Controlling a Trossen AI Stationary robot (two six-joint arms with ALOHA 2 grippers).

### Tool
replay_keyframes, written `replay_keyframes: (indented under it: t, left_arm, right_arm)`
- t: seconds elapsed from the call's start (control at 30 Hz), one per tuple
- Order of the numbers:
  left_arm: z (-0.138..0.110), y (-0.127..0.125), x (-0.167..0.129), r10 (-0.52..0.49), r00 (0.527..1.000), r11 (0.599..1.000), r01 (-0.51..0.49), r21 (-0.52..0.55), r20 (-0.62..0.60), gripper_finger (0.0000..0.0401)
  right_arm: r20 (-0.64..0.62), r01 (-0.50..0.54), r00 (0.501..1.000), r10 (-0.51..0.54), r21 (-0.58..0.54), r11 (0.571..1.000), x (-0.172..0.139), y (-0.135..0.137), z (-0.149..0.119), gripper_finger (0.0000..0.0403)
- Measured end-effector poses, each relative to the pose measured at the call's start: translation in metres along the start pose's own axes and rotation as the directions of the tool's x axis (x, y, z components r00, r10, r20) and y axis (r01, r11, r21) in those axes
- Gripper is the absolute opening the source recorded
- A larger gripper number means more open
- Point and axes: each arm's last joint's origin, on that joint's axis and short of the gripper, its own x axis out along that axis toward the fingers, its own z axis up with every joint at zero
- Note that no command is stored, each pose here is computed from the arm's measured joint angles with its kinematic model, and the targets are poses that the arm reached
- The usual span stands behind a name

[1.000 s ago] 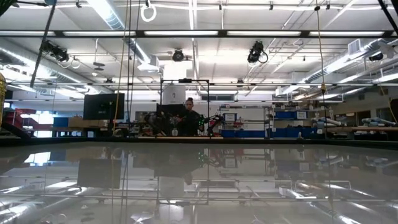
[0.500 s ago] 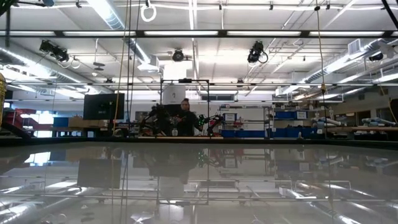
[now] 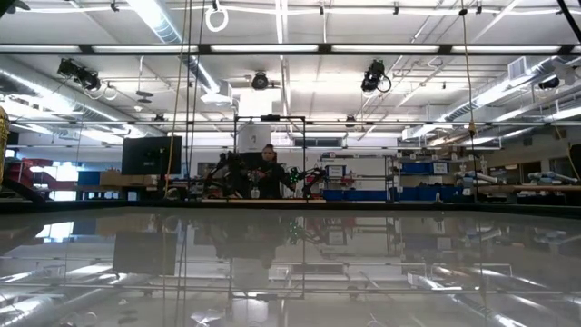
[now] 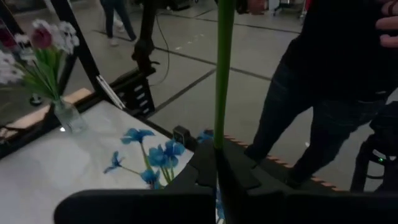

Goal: Sort flowers into vase by color
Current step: Put the black tulip into the yellow vase

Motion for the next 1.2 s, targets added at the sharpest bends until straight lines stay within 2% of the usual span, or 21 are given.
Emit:
replay_keyframes:
  t: [0.47, 0.77, 1.07, 1.2]
  left_arm:
    - [-0.040, 0.008, 0.029, -0.046, 0.992, 0.997, 0.039, -0.063, -0.118, 0.0004]
    - [-0.042, 0.008, 0.030, -0.046, 0.992, 0.998, 0.040, -0.056, -0.121, 0.0005]
    - [-0.043, 0.008, 0.030, -0.050, 0.990, 0.997, 0.042, -0.063, -0.131, 0.0063]
    - [-0.043, 0.009, 0.030, -0.009, 0.989, 0.999, 0.002, -0.050, -0.147, 0.0056]
  right_arm:
    - [0.001, 0.003, 1.000, -0.003, 0.001, 1.000, 0.002, -0.001, 0.001, 0.0128]
    - [-0.021, 0.001, 1.000, 0.000, 0.007, 1.000, 0.011, -0.006, 0.007, 0.0129]
    - [-0.030, 0.004, 1.000, -0.004, 0.009, 1.000, 0.017, -0.009, 0.011, 0.0129]
    - [-0.036, 0.002, 0.999, -0.001, 0.007, 1.000, 0.018, -0.010, 0.012, 0.0129]
